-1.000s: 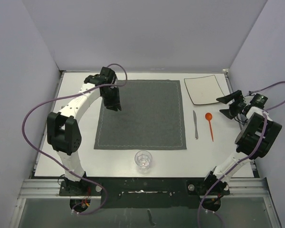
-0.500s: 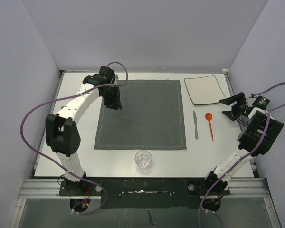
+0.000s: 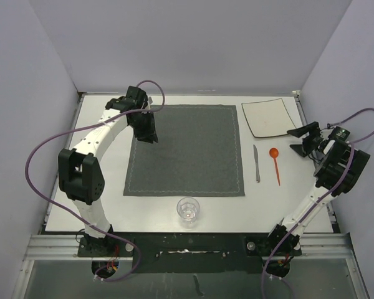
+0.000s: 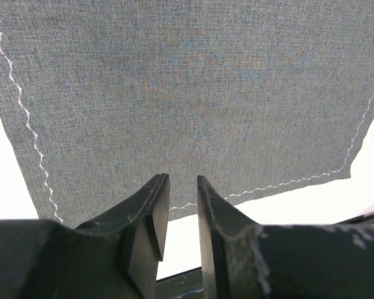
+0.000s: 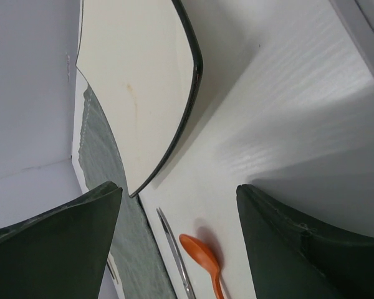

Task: Set the dinner table for one person
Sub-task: Pick up the plate at the center of the board.

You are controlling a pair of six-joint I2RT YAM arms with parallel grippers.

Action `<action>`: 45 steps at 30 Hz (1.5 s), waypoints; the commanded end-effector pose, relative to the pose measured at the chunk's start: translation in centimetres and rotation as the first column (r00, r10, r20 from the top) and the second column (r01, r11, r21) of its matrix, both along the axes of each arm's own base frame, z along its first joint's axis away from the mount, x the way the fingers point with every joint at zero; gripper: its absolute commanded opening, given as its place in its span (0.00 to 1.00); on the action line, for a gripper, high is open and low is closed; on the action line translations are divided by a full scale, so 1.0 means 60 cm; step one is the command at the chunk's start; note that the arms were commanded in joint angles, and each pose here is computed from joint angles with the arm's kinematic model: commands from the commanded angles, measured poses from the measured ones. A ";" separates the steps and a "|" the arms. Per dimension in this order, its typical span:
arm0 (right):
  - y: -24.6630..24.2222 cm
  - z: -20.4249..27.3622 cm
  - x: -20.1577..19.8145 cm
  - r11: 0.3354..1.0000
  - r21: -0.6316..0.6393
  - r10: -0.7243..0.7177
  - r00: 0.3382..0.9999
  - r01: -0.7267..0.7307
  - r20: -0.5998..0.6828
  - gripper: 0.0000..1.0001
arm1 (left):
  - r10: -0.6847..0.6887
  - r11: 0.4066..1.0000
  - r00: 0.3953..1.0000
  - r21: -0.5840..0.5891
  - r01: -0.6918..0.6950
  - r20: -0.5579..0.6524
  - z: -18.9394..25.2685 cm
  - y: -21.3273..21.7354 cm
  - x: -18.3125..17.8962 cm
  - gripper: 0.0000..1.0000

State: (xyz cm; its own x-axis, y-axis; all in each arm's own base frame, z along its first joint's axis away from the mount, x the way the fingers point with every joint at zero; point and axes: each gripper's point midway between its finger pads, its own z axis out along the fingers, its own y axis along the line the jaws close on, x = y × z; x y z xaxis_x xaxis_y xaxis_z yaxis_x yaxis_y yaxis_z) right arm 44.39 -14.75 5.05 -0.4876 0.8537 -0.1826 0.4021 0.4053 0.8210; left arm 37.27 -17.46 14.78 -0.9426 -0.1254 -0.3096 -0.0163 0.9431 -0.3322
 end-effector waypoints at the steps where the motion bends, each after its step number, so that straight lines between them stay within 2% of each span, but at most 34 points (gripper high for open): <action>1: -0.023 0.006 0.037 0.992 0.105 -0.075 0.997 0.072 0.020 0.75 | -0.018 0.999 0.994 -0.049 0.023 0.106 0.052 -0.005 0.010 0.24; 11: -0.021 -0.019 0.128 0.992 0.120 -0.052 0.998 0.050 0.020 0.75 | -0.014 0.999 0.997 -0.041 0.017 0.077 0.028 -0.003 0.013 0.24; 16: -0.005 -0.054 0.149 0.989 0.142 -0.031 0.999 0.034 -0.028 0.74 | -0.007 1.000 0.999 -0.020 0.008 0.054 0.009 0.003 0.015 0.23; 24: 0.016 -0.120 0.133 0.970 0.237 -0.032 0.997 0.047 -0.066 0.70 | -0.003 1.000 1.000 -0.010 0.003 0.014 -0.020 0.004 0.018 0.23; 37: 0.038 -0.187 0.116 0.897 0.430 -0.116 0.993 0.107 -0.007 0.68 | -0.005 1.000 1.000 -0.004 0.005 -0.013 -0.039 0.004 0.018 0.23; 42: 0.043 -0.204 0.110 0.899 0.421 -0.104 0.993 0.120 -0.061 0.60 | -0.005 1.000 1.000 -0.001 0.005 -0.019 -0.042 0.006 0.018 0.23; 45: 0.044 -0.211 0.103 0.917 0.381 -0.078 0.991 0.115 -0.112 0.51 | -0.005 1.000 1.000 -0.002 0.005 -0.022 -0.043 0.006 0.017 0.23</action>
State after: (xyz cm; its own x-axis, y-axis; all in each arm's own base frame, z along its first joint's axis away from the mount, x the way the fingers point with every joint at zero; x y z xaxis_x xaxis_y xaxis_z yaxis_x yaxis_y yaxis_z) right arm 54.88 -11.87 4.78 -0.5253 0.8405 -0.1330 0.0610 0.1932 0.9793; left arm 37.27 -17.10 12.70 -0.9540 -0.1282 -0.2711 -0.0348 0.9452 -0.3245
